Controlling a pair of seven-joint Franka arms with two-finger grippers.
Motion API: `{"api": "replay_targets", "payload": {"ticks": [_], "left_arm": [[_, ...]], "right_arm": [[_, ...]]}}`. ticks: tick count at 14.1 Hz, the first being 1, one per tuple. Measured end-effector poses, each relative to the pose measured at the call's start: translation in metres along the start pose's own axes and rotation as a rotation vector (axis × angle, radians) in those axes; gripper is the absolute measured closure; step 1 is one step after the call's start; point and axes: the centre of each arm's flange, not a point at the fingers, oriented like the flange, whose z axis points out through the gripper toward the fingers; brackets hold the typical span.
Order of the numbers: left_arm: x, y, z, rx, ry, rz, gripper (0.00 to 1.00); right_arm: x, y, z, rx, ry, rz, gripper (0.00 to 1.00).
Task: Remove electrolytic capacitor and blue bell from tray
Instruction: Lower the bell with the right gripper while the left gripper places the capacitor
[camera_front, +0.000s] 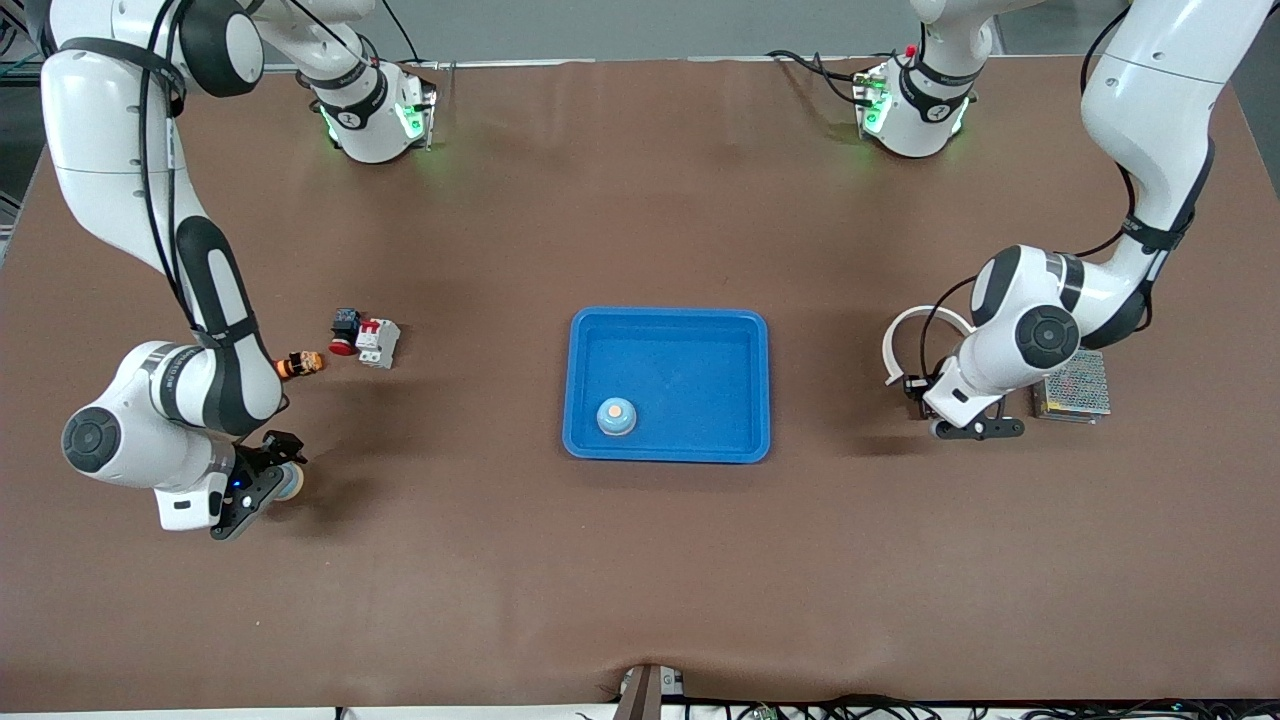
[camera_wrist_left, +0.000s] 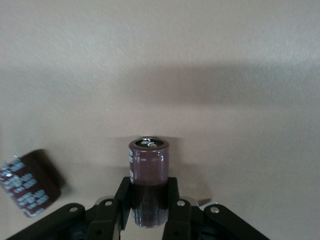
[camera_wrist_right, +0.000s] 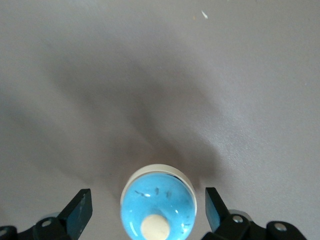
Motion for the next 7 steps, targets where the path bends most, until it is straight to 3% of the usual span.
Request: {"api": "replay_targets", "payload": {"ticks": [4,5,7], "left_arm": [[-0.001,0.000,0.001,-0.001,0.000,0.000,0.67],[-0.001,0.000,0.001,-0.001,0.000,0.000,0.63],[-0.001,0.000,0.001,-0.001,0.002,0.000,0.44]], "right_arm": [[0.024,-0.010,-0.038,0.068,-0.025,0.100,0.00],[0.033,-0.016,-0.046,0.081,-0.034,0.135,0.00],[0.049,-0.029,-0.060,0.086,-0.040,0.206,0.00]]}}
